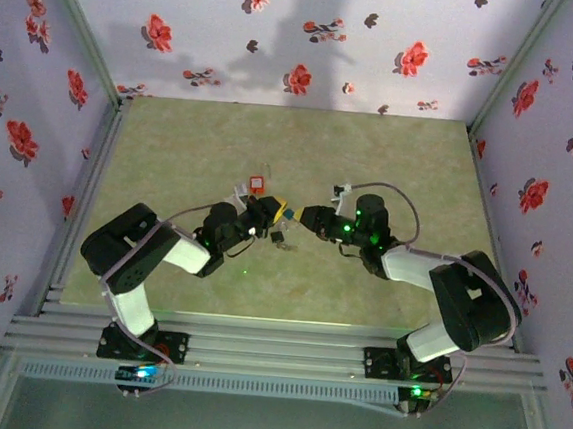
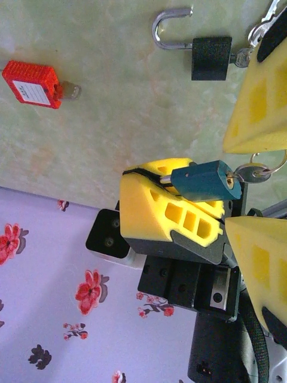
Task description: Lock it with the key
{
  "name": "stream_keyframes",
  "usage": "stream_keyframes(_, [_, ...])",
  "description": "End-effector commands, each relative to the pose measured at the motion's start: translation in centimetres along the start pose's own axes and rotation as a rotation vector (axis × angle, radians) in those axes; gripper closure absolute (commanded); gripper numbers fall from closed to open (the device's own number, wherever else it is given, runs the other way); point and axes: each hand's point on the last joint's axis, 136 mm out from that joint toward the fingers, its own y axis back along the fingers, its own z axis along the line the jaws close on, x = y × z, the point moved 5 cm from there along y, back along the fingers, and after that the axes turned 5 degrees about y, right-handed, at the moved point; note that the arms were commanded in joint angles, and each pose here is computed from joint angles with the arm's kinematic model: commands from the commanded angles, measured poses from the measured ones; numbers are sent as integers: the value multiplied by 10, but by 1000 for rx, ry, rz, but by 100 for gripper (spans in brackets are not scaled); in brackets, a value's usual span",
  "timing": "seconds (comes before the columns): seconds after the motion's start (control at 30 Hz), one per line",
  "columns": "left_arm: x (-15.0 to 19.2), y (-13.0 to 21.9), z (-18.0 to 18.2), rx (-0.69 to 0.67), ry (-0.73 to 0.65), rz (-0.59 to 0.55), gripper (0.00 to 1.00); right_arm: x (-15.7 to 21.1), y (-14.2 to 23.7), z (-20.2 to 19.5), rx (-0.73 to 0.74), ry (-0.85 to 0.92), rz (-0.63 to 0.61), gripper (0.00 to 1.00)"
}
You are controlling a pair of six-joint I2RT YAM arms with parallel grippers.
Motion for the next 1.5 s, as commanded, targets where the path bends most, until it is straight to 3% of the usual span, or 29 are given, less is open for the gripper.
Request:
stream_keyframes(0.0, [-3, -5, -14, 63, 5, -10, 100, -4, -5, 10, -43, 24, 15, 68])
stream_keyframes(0.93, [-9, 2, -18, 73, 15, -28, 100, 0, -9, 12, -28, 38, 35, 79])
stream_keyframes(1.47, [-8, 5, -20, 80, 7, -23, 100, -1, -9, 5, 4, 30, 9, 91])
